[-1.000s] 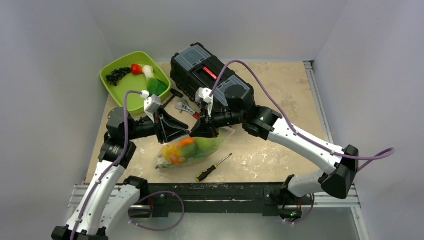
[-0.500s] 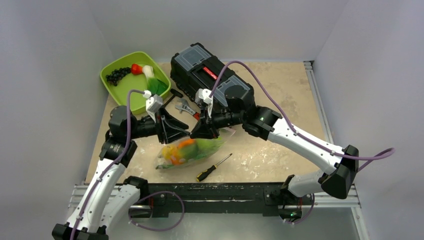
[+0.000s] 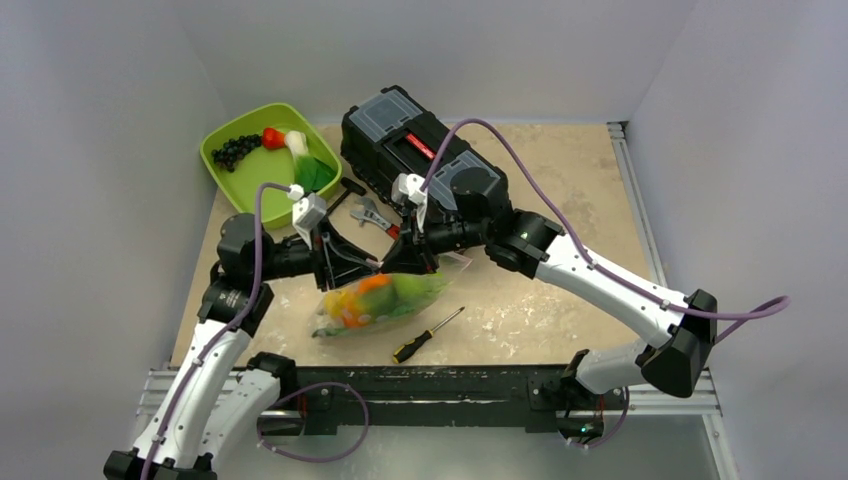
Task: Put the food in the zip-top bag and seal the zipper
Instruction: Zip the zipper food storage bag at the center of the board.
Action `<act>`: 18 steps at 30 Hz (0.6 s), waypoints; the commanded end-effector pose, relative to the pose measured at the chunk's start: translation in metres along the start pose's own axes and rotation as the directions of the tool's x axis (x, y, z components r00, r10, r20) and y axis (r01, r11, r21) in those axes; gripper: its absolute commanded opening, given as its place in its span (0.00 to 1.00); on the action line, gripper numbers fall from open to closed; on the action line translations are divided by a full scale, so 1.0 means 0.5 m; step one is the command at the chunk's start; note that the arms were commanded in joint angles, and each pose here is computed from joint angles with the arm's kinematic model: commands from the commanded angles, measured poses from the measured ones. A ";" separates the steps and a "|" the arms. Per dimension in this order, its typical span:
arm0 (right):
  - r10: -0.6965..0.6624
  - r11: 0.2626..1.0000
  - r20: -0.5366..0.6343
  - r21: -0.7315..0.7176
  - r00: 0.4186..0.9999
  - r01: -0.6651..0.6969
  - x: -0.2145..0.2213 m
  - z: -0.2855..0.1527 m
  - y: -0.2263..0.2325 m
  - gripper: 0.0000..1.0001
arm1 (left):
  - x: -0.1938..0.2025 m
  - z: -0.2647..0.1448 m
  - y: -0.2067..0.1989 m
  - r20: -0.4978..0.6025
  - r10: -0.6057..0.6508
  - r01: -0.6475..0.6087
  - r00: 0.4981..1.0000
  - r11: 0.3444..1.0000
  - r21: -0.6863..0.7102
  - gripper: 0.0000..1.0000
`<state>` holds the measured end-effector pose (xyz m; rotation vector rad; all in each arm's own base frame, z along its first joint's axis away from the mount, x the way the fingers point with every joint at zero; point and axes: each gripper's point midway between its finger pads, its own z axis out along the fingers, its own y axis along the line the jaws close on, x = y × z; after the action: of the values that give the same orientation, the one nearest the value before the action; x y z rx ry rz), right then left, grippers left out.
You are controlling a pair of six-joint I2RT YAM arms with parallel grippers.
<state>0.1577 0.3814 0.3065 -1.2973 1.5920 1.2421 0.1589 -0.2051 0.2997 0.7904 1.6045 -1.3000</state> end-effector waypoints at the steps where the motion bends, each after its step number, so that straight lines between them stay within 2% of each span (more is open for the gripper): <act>1: -0.086 0.996 0.097 -0.003 0.992 0.087 -0.079 -0.010 0.011 0.00 | -0.028 0.002 -0.016 0.040 0.052 -0.054 0.998 0.998 0.028 0.20; 4: -0.086 0.996 0.097 0.004 0.992 0.086 -0.079 -0.012 0.010 0.00 | -0.035 -0.002 -0.012 0.056 0.067 -0.067 0.996 0.998 -0.010 0.00; 6: -0.081 0.996 0.092 0.033 0.993 0.078 -0.077 -0.012 0.000 0.00 | -0.047 -0.008 -0.002 0.087 0.083 -0.077 0.993 0.994 -0.074 0.00; 7: -0.076 0.995 0.088 0.066 0.993 0.070 -0.077 -0.013 -0.010 0.00 | -0.058 -0.015 0.015 0.112 0.083 -0.065 0.990 0.986 -0.155 0.00; 9: -0.061 0.977 0.080 0.211 0.995 0.042 -0.077 -0.024 -0.057 0.00 | -0.072 -0.049 0.058 0.157 0.074 -0.012 0.985 0.933 -0.360 0.00; 11: -0.037 0.924 0.078 0.383 0.996 0.004 -0.068 -0.046 -0.108 0.00 | -0.080 -0.085 0.076 0.167 0.079 0.014 0.983 0.871 -0.491 0.00; 13: -0.022 0.879 0.066 0.477 0.998 -0.012 -0.056 -0.064 -0.132 0.00 | -0.083 -0.107 0.079 0.160 0.080 0.021 0.984 0.834 -0.552 0.00; 18: -0.009 0.878 0.036 0.478 0.999 -0.010 -0.016 -0.080 -0.115 0.00 | -0.094 -0.114 0.085 0.181 0.099 0.024 0.979 0.818 -0.575 0.00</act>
<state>0.2022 0.3779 0.3065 -1.0665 1.6938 0.9344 0.1860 -0.1586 0.3164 0.3948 1.6939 -0.9062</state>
